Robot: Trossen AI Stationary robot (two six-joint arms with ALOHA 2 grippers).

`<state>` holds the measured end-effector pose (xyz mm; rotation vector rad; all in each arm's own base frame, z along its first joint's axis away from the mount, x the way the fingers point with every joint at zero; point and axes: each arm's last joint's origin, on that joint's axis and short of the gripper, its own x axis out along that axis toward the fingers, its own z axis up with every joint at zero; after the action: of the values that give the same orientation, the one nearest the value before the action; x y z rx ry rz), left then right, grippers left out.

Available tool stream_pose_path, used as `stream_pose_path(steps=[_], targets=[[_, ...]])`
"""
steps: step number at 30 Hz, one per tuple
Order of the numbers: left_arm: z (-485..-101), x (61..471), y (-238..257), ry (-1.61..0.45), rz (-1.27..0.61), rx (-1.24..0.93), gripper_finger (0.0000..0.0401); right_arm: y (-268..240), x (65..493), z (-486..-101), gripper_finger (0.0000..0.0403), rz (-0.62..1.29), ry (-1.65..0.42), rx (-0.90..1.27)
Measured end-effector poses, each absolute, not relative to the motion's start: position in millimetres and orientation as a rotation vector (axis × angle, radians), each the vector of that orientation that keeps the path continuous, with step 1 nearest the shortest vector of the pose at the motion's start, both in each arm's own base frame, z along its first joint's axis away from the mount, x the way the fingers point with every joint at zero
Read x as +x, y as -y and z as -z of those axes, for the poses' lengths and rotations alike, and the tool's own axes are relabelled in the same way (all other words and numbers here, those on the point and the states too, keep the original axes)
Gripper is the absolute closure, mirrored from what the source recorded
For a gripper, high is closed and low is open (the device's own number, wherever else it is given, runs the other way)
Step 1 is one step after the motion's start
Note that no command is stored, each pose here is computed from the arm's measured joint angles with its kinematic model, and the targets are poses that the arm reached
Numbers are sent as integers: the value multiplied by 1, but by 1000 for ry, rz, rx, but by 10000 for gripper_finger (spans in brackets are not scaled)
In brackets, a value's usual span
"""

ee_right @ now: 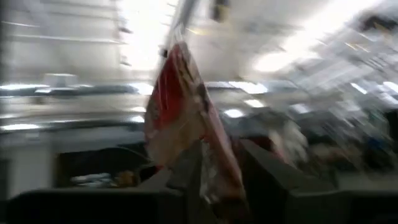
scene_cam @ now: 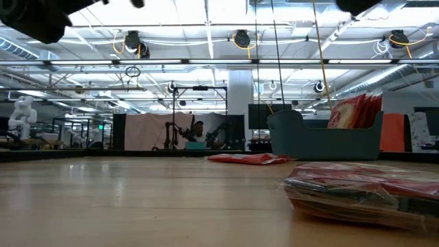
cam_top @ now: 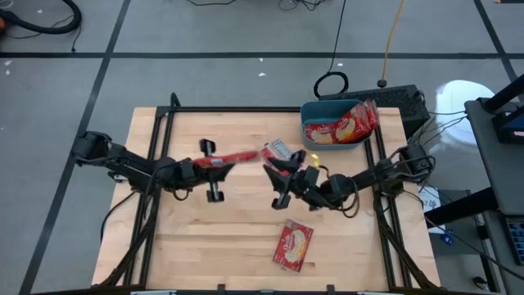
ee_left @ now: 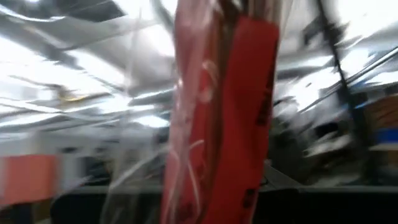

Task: Sort popcorn bags into baskets
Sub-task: Put the popcorn bag into the blue bin

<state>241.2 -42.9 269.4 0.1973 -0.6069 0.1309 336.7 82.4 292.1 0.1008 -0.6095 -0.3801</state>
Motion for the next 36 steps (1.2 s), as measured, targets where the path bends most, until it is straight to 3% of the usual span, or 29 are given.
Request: stream_pose_path(steps=[4, 9, 17, 22, 26, 31, 36], targets=[[-267, 233, 31, 427, -382, 318, 387, -90, 325, -290, 250, 522, 517, 230], [-261, 243, 19, 103, -618, 501, 379, -89, 329, -282, 204, 506, 485, 374], [-260, 259, 11, -180, -724, 800, 387, -58, 345, -266, 159, 522, 454, 649], [-253, 262, 2, -353, -851, 927, 379, -56, 350, -263, 156, 411, 343, 396], [-247, 262, -8, -477, -904, 984, 386, -68, 356, -273, 156, 458, 216, 15], [-241, 261, -23, -573, -925, 1014, 382, -75, 374, -295, 158, 571, -134, -467], [-234, 261, -30, -673, -902, 1084, 378, -64, 379, -301, 185, 593, -362, -747]])
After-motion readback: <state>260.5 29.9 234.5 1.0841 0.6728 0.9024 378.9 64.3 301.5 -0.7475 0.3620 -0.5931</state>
